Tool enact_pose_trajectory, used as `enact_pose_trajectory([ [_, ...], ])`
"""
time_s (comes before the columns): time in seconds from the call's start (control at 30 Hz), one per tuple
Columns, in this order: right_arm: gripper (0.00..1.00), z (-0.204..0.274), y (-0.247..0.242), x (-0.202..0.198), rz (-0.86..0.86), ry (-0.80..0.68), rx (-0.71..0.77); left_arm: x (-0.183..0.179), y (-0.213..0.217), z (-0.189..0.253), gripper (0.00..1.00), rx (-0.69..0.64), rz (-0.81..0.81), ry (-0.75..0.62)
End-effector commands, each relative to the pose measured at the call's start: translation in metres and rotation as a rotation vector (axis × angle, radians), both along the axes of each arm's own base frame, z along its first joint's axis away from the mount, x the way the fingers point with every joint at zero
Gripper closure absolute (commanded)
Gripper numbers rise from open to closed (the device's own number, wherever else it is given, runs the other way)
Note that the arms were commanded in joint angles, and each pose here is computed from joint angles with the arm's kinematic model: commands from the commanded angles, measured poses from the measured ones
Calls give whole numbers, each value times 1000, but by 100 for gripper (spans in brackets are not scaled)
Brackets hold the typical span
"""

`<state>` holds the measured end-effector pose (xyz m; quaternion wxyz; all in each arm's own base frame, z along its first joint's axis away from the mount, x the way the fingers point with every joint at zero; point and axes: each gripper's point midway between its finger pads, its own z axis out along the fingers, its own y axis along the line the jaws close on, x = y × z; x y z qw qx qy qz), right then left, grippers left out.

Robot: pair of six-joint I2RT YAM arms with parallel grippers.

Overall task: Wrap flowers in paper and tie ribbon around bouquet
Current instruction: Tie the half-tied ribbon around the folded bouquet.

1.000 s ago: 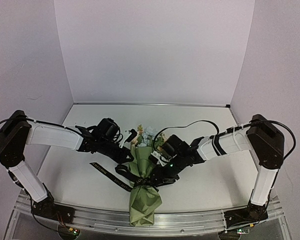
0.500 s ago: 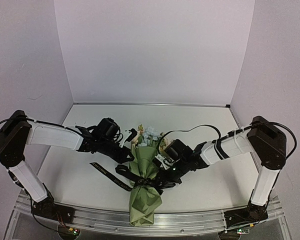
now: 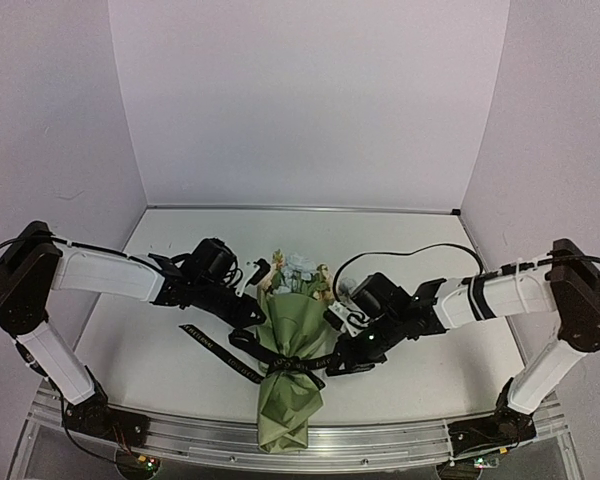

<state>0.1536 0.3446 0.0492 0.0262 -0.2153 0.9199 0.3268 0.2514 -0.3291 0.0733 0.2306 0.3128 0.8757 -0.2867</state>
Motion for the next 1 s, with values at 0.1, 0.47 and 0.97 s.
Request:
enact_pose_trajectory([
  [0.1, 64, -9, -36, -19, 164, -213, -84, 8, 0, 64, 65, -152, 92, -64],
  [0.47, 44, -35, -38, -5, 307, -704, -72, -6, 65, 41, 39, -139, 607, 198],
  [0.97, 38, -42, 3, -30, 560, -947, -32, -19, 100, 14, 38, -185, 884, 329],
])
